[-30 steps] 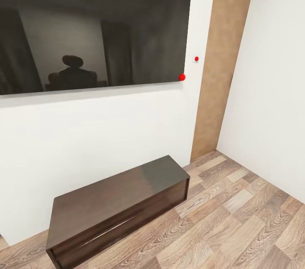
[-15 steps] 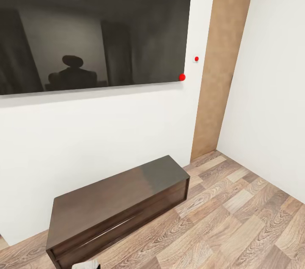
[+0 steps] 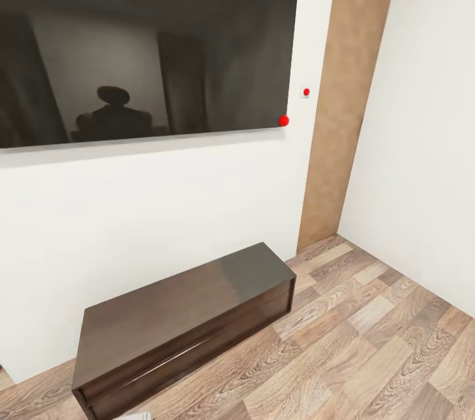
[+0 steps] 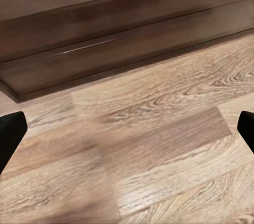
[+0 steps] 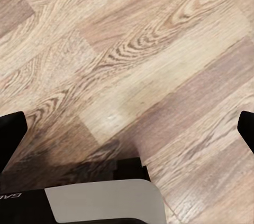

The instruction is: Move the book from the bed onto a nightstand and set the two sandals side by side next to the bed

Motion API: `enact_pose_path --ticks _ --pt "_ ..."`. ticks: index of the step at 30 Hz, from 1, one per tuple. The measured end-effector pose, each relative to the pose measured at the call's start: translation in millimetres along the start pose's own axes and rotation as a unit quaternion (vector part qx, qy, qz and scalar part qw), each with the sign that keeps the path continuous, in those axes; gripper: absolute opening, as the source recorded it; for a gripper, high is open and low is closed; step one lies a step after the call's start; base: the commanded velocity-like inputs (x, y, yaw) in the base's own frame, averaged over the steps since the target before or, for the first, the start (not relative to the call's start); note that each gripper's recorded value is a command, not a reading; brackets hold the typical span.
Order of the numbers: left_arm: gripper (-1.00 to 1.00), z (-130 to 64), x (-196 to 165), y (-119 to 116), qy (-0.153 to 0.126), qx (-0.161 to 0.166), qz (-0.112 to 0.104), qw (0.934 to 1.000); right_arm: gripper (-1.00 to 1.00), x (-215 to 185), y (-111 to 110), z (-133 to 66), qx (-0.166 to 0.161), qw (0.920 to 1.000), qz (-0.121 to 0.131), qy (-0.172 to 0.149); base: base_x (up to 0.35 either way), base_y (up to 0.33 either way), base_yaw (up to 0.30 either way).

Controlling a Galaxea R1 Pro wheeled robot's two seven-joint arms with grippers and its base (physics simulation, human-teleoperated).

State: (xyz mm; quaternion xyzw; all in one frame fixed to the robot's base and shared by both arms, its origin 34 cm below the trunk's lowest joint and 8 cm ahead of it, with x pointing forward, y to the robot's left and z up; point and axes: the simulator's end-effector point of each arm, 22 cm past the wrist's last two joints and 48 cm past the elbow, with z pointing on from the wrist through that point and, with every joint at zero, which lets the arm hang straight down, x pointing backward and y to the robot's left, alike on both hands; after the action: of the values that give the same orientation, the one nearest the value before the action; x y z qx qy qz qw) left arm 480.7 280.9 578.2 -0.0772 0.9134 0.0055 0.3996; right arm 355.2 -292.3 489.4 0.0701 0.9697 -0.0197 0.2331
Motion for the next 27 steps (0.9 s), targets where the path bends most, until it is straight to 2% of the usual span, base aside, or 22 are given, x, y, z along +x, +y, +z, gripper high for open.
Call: enact_pose_path --ticks 6,11,16,27 --pt "1.0 -0.1 0.9 -0.6 0.001 0.0 0.0 1.0 1.0 0.4 -0.6 -0.1 0.001 1.0 0.001 0.0 0.0 0.0 0.244" --pt "1.0 -1.7 24.1 -1.4 0.02 0.001 0.001 0.9998 1.0 0.3 -3.3 -0.1 0.006 1.0 0.004 0.0 0.0 0.0 0.29" --pt "1.0 -2.5 25.5 -2.1 0.009 0.001 0.001 1.0 1.0 0.5 -3.2 -0.1 0.006 1.0 0.004 0.0 0.0 0.0 0.292" --pt "1.0 -3.5 33.6 -2.5 0.013 0.001 0.0 0.9999 1.0 1.1 -3.3 -0.1 0.006 1.0 0.004 0.001 0.0 0.0 0.292"
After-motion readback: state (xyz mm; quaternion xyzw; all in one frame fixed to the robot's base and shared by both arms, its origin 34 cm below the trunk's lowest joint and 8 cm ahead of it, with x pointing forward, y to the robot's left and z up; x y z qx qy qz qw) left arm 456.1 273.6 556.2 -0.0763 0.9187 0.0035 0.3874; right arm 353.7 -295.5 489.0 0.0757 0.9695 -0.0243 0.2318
